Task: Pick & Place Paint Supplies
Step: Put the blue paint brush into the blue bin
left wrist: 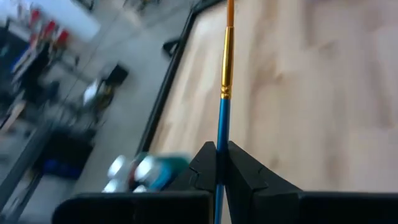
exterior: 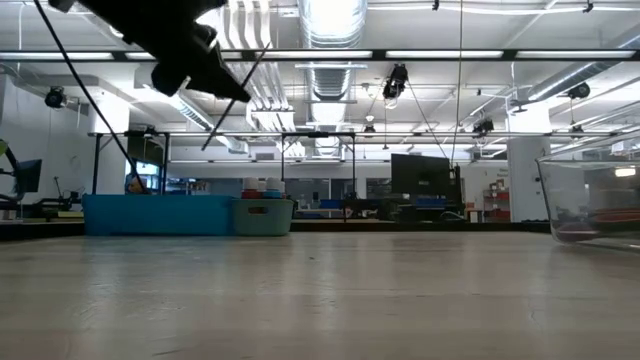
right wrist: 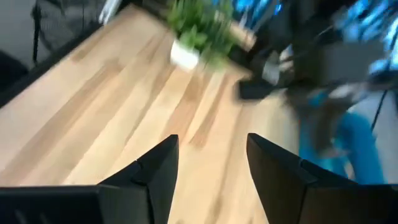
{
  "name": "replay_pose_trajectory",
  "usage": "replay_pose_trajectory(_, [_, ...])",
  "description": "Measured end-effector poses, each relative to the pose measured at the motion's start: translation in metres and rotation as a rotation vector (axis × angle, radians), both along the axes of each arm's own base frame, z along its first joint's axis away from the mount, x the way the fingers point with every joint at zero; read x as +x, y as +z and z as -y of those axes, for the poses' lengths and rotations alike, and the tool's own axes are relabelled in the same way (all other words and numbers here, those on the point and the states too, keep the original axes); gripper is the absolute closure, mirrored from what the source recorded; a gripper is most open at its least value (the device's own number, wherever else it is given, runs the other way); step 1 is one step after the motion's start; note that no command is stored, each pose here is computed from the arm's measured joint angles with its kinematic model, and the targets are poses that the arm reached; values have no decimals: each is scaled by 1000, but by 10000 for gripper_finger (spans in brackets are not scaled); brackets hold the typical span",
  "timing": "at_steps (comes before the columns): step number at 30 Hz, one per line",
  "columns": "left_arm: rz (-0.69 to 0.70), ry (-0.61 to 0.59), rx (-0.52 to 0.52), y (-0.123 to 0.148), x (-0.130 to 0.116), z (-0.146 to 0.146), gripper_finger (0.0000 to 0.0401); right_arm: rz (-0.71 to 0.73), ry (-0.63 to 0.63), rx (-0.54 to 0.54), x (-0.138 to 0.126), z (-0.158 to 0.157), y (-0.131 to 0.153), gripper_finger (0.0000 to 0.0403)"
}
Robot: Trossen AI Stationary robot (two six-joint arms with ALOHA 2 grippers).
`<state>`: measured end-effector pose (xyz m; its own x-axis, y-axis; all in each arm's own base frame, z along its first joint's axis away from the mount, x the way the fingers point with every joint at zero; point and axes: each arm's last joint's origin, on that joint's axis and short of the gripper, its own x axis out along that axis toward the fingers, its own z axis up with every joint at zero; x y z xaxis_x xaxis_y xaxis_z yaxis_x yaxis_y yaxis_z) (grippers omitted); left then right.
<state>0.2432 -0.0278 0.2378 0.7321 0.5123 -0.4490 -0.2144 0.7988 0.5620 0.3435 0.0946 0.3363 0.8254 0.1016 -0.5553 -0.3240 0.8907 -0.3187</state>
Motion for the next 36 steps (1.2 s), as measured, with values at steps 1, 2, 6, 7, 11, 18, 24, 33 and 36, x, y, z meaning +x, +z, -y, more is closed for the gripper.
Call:
replay_pose_trajectory(1, [-26, 30, -1, 3, -1, -7, 389, -33, -14, 13, -2, -1, -3, 215])
replay_pose_trajectory(2, [-59, 67, -3, 6, -2, -15, 389, -64, -25, 29, -4, -3, -5, 215])
replay_pose_trajectory(6, [-198, 180, -59, 16, -8, -53, 389, -156, -58, 76, -12, -12, -17, 215])
replay_pose_trajectory(7, [-213, 193, -80, 18, -9, -64, 389, -168, -57, 82, -14, -14, -21, 215])
replay_pose_trajectory(11, [-256, 196, -135, 23, -15, -100, 389, -217, -63, 88, -19, -22, -37, 215])
replay_pose_trajectory(18, [-417, 217, -154, 21, -40, -143, 389, -226, -115, 112, -22, -25, -59, 215])
replay_pose_trajectory(24, [-550, 201, -200, 7, -58, -167, 389, -154, -114, 146, -19, -28, -67, 215])
replay_pose_trajectory(33, [-727, 208, -253, -25, -61, -200, 389, -79, -133, 208, -16, -29, -70, 215])
replay_pose_trajectory(36, [-769, 217, -258, -34, -59, -205, 389, -91, -145, 217, -17, -28, -73, 215])
